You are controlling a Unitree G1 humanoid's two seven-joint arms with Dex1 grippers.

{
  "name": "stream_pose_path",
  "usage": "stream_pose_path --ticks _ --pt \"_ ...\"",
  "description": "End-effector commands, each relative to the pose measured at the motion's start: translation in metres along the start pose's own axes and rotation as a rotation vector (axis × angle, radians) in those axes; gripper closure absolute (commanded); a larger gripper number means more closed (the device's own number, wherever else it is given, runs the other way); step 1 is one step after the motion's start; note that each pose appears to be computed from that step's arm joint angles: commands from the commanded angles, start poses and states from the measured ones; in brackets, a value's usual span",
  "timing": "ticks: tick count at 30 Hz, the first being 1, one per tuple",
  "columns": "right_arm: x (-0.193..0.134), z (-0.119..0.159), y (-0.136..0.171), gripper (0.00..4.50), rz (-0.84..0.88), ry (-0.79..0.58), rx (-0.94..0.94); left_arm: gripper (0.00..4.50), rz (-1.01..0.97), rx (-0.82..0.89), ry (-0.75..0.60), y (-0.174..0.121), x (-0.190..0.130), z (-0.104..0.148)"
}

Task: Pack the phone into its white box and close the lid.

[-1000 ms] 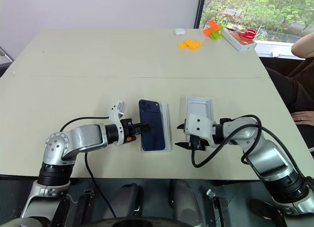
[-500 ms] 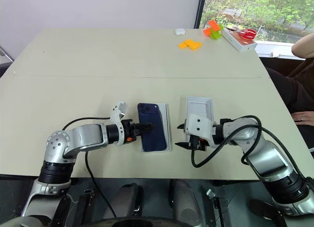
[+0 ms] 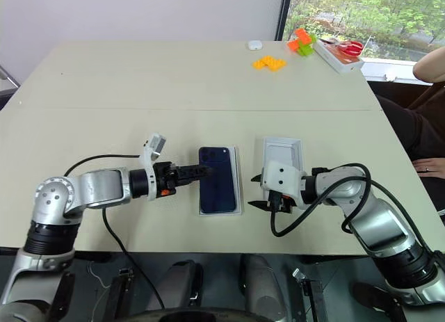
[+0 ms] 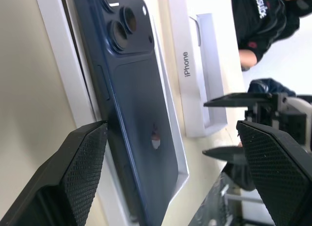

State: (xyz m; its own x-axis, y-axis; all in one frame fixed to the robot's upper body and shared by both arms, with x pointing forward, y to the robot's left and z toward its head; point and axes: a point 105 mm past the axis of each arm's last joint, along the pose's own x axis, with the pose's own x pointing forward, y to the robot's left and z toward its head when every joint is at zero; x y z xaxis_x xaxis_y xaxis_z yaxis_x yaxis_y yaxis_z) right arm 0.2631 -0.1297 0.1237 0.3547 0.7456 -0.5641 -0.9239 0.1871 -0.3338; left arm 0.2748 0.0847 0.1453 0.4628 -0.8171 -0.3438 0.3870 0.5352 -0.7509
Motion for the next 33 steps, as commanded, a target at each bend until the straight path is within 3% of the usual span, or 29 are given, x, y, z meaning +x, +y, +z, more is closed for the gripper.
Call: stream_pose_path --ticks 1,7,11,15,22,27,33 --pt "-0.003 0.009 -0.006 1.62 -0.018 -0.024 -0.036 0.1 -0.081 0.096 -0.024 -0.021 -0.012 0.011" --pt "-0.002 0.01 -0.008 1.62 -0.02 -0.03 -0.042 0.1 -0.026 0.088 -0.094 -0.008 -0.032 0.03" --pt "-0.002 0.013 -0.013 1.62 -0.047 -0.042 -0.035 0.1 0.135 0.109 -0.266 0.008 -0.065 0.067" --pt "-0.002 0.019 -0.02 1.62 -0.079 -0.078 -0.014 0.1 0.324 0.319 -0.404 0.024 -0.088 0.087" --pt "-0.001 0.017 -0.027 1.62 -0.121 -0.065 -0.003 0.1 0.4 0.443 -0.378 0.046 -0.095 0.077" --pt "0.0 0.016 -0.034 1.62 -0.192 -0.039 0.031 0.1 0.45 0.564 -0.249 0.065 -0.089 0.049" --pt "-0.003 0.015 -0.038 1.62 -0.214 -0.04 0.072 0.1 0.416 0.747 -0.162 0.063 -0.076 0.023"
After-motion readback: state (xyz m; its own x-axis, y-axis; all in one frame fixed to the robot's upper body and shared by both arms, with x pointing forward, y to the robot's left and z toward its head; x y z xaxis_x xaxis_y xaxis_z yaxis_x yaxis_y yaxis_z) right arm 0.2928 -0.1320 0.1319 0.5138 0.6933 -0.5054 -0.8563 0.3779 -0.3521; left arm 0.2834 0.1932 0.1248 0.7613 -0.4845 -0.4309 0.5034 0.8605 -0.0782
